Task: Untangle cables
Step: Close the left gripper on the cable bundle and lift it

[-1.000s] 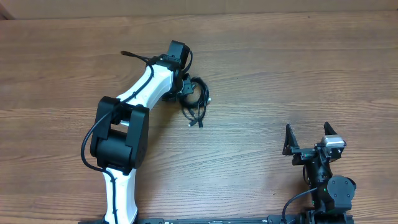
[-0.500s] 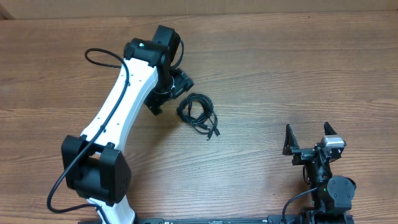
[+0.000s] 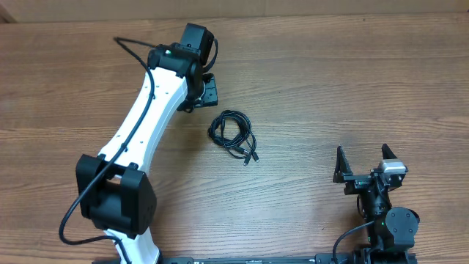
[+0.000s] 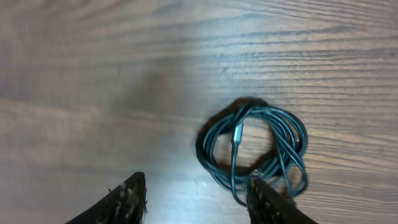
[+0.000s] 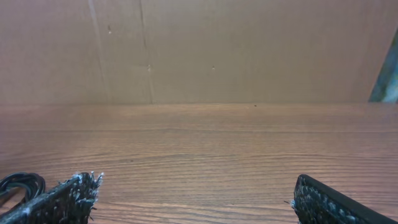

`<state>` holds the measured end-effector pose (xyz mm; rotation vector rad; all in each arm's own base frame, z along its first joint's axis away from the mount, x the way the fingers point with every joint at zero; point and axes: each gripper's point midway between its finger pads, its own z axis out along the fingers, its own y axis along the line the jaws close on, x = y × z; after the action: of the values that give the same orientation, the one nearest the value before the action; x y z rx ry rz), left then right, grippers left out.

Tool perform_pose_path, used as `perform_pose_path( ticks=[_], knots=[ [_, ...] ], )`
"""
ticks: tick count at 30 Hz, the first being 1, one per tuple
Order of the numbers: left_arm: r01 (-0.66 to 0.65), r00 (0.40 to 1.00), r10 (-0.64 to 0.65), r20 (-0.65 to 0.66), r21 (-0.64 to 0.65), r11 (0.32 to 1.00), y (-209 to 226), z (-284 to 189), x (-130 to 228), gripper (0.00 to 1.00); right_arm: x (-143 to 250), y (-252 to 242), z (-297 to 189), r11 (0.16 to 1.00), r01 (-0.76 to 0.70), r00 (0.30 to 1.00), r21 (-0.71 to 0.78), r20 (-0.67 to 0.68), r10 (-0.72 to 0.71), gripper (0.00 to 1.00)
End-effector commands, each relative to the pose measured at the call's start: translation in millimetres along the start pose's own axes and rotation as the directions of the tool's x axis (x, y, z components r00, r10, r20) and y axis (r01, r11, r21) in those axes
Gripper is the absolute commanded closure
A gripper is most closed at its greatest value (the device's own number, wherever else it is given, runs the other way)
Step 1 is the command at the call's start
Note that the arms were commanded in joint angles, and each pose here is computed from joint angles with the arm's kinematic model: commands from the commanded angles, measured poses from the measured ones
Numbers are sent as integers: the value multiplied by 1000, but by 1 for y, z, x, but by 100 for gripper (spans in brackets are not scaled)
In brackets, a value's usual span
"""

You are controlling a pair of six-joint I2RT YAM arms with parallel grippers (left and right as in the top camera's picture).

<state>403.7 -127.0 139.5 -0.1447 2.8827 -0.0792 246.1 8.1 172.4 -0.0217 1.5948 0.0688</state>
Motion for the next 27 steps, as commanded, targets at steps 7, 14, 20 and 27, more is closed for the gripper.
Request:
perform_pose_path(
  ticks=[7,14,20,27],
  knots=[
    [-408,883,455,-117,290,866,-52,63,34,36,2,-2,0,1000,13,1000,10,4,-13,0],
    [-528,801,585,-125,311,790,-62,105,44,20,2,-2,0,1000,13,1000,10,4,-13,0],
    [-567,796,589,-139,169,806,-44,140,30,45,2,-2,0,1000,13,1000,10,4,-13,0],
    [-569,796,585,-152,138,810,-39,155,29,96,2,-2,0,1000,13,1000,10,4,-13,0]
  ],
)
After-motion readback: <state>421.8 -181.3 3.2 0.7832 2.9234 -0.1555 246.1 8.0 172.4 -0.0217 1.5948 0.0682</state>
